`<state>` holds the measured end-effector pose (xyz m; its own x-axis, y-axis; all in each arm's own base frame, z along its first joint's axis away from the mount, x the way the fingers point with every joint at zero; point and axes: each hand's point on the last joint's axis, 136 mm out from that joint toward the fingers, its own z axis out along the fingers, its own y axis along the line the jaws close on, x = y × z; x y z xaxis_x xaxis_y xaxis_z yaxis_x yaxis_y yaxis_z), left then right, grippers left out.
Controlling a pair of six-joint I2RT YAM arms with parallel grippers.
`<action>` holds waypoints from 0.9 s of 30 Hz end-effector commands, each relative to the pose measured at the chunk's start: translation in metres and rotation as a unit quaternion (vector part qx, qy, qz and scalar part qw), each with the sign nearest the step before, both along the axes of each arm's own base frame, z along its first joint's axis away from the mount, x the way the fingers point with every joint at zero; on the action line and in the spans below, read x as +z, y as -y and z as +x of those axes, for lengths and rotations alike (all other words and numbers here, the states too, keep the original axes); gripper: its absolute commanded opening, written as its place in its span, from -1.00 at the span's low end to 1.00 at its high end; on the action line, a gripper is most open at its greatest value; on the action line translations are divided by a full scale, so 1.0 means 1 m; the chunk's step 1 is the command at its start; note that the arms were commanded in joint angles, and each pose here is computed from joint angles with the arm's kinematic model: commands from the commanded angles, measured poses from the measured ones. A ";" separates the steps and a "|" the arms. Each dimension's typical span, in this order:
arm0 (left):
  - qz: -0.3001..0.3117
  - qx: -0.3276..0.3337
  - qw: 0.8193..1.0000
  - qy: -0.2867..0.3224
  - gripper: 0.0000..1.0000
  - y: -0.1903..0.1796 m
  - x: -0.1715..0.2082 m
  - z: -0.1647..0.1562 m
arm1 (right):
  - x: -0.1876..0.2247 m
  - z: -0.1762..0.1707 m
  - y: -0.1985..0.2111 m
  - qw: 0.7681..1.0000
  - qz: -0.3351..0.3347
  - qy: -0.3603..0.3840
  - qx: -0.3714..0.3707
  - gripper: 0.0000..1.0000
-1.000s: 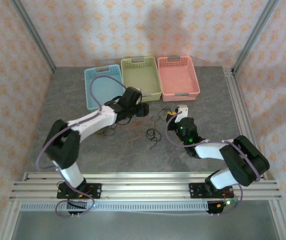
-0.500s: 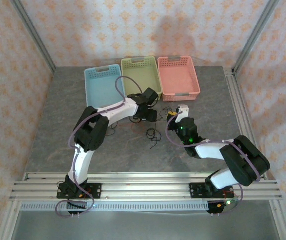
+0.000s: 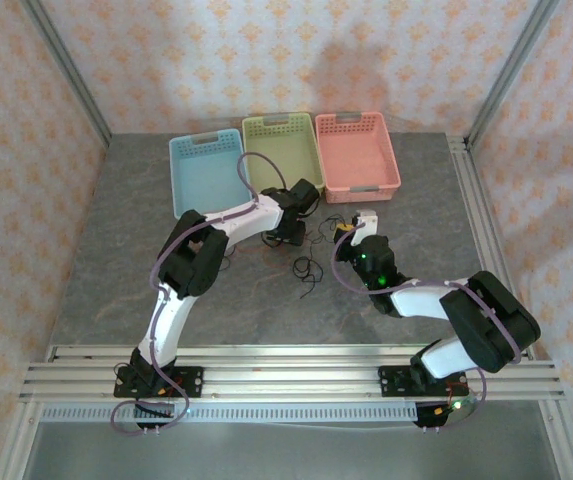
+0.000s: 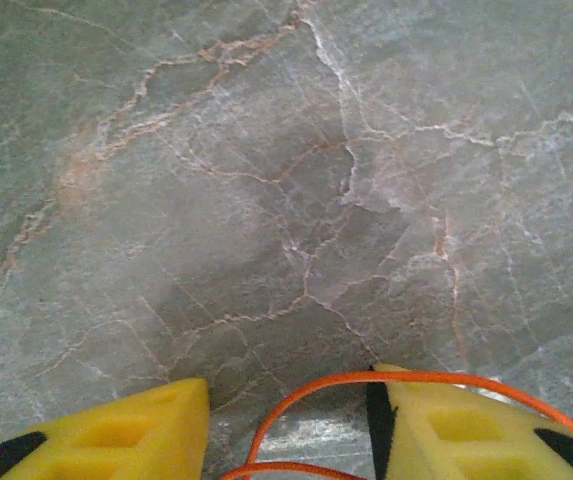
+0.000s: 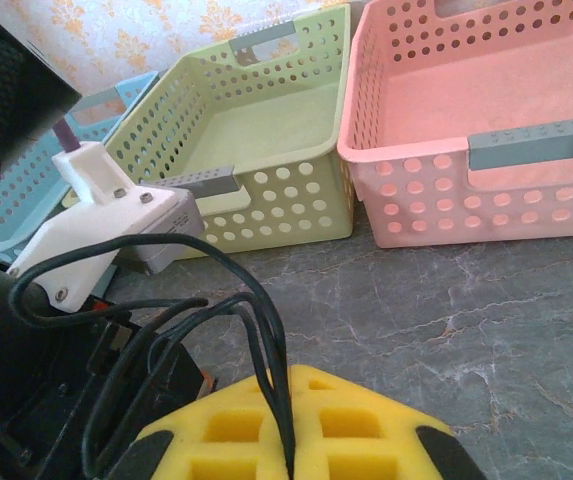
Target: Untangle the cables
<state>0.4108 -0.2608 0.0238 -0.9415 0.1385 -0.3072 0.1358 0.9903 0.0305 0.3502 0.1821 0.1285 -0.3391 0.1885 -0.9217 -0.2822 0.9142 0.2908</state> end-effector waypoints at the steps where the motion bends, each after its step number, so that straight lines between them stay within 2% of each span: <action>1: 0.042 0.011 0.999 0.007 -0.17 -0.019 0.000 0.002 | 0.006 0.003 -0.001 1.000 0.004 0.005 -0.005 -1.00; 13: 0.017 0.049 0.995 0.079 -1.00 -0.034 0.035 0.005 | 0.007 0.004 0.000 1.000 0.003 0.006 -0.007 -0.98; 20: -0.050 0.124 0.986 0.096 -1.00 -0.060 0.042 0.005 | 0.016 0.001 0.019 0.998 0.015 0.036 -0.050 -0.98; 27: -0.088 0.229 0.956 0.158 -1.00 -0.116 0.067 0.000 | 0.027 -0.006 0.038 0.993 0.032 0.070 -0.088 -0.98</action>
